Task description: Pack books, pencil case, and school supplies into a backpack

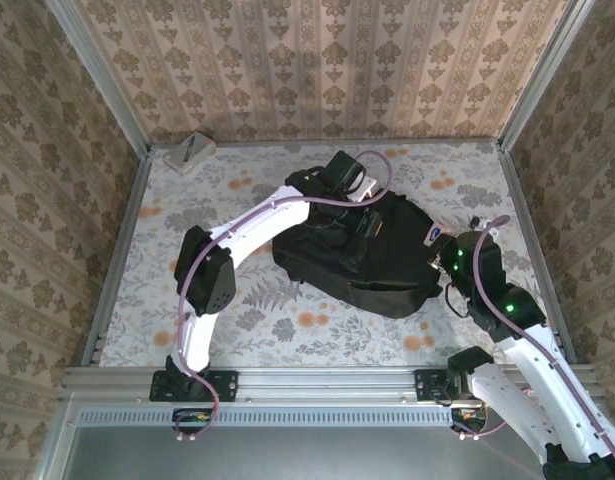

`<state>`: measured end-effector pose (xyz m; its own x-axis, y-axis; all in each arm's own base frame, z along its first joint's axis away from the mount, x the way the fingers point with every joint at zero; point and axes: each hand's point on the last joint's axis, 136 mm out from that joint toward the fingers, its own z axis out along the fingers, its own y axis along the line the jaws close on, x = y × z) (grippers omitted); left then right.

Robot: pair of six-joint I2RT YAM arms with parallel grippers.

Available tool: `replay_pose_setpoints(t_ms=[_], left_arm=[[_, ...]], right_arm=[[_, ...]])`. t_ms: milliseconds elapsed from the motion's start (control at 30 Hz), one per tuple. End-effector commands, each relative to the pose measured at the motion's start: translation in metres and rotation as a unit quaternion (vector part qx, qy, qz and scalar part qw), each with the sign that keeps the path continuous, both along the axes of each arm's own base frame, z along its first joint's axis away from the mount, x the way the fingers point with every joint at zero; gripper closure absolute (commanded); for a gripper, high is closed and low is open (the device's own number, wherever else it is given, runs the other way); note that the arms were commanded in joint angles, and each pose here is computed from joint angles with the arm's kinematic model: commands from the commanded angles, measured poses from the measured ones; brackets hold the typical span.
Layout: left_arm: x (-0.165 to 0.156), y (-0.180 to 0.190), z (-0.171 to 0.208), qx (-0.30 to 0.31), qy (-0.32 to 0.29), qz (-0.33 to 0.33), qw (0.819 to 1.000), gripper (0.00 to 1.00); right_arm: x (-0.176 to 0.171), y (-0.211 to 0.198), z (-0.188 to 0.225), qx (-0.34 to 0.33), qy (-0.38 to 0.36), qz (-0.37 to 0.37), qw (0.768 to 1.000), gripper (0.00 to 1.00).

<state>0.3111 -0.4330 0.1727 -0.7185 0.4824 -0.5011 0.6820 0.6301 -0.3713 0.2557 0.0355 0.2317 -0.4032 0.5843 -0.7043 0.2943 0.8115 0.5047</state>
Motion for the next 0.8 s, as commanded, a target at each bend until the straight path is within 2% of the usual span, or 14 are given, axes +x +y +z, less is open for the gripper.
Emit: replay_pose_setpoints(t_ms=[0,267,433,500,567,633,700,767], left_arm=[[-0.011,-0.007,-0.007,0.009,0.03,-0.002,1.0,0.4],[-0.002,0.004,-0.038,0.136,-0.021,0.013,0.99,0.39],[0.005,0.016,-0.053,0.251,-0.086,0.022,0.964,0.41],[0.008,0.02,-0.056,0.284,-0.111,0.023,0.952,0.49],[0.009,0.021,-0.056,0.295,-0.125,0.022,0.947,0.65],[0.009,0.018,-0.05,0.285,-0.127,0.023,0.95,0.84],[0.009,0.015,-0.037,0.264,-0.13,0.023,0.955,0.99],[0.012,0.014,-0.018,0.239,-0.138,0.03,0.961,1.0]], right_arm=[[-0.001,-0.007,-0.006,-0.011,0.004,-0.014,1.0,0.88],[-0.001,-0.008,-0.014,-0.002,0.012,-0.016,1.0,0.86],[0.001,-0.01,-0.007,0.013,-0.008,-0.023,1.0,0.86],[-0.001,-0.012,-0.005,0.017,-0.016,-0.026,0.999,0.85],[-0.002,-0.013,-0.002,0.019,-0.023,-0.027,0.999,0.85],[-0.003,-0.014,-0.001,0.018,-0.027,-0.028,0.999,0.85],[-0.004,-0.014,0.0,0.017,-0.028,-0.027,0.999,0.85],[-0.004,-0.015,0.002,0.016,-0.029,-0.025,0.999,0.86]])
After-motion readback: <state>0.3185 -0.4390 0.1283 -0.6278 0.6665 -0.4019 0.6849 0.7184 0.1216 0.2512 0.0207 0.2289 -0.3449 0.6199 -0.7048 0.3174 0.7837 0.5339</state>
